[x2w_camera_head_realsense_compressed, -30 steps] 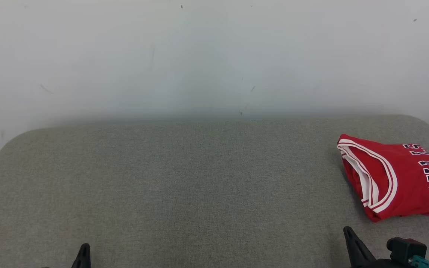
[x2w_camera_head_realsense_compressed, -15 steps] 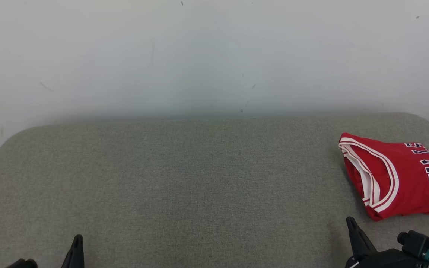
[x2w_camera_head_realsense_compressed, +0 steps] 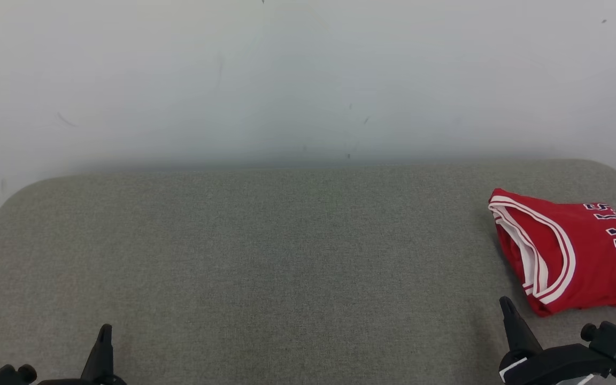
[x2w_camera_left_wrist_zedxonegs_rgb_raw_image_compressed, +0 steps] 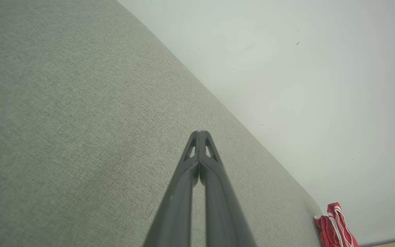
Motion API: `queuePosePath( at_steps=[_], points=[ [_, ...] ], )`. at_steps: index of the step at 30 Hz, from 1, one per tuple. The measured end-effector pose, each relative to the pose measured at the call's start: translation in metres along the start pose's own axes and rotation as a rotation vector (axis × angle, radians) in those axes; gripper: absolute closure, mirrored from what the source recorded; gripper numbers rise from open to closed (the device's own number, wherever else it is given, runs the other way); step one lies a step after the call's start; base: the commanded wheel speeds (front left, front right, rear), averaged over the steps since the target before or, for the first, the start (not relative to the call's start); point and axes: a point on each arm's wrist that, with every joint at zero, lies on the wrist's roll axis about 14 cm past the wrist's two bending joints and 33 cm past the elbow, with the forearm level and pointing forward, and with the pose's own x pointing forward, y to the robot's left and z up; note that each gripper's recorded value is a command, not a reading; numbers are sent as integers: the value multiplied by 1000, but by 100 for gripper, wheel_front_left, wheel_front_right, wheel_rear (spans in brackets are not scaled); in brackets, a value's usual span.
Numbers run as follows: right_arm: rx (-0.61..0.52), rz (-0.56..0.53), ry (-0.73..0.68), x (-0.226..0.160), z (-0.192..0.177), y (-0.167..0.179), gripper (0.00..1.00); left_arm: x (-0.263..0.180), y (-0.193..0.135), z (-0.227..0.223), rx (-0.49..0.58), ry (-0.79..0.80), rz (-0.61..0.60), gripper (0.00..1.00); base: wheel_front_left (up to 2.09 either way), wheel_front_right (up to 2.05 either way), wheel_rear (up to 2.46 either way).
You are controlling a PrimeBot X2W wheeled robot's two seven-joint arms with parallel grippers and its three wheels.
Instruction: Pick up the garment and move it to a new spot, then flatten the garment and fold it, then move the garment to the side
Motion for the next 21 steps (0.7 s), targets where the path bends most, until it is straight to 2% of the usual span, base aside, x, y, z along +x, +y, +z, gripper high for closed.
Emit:
queuePosePath(
  at_steps=[21],
  points=[
    [244, 28, -18, 12, 10, 10, 100, 12, -2, 13, -271, -11, -17, 100, 0, 0, 0]
  ],
)
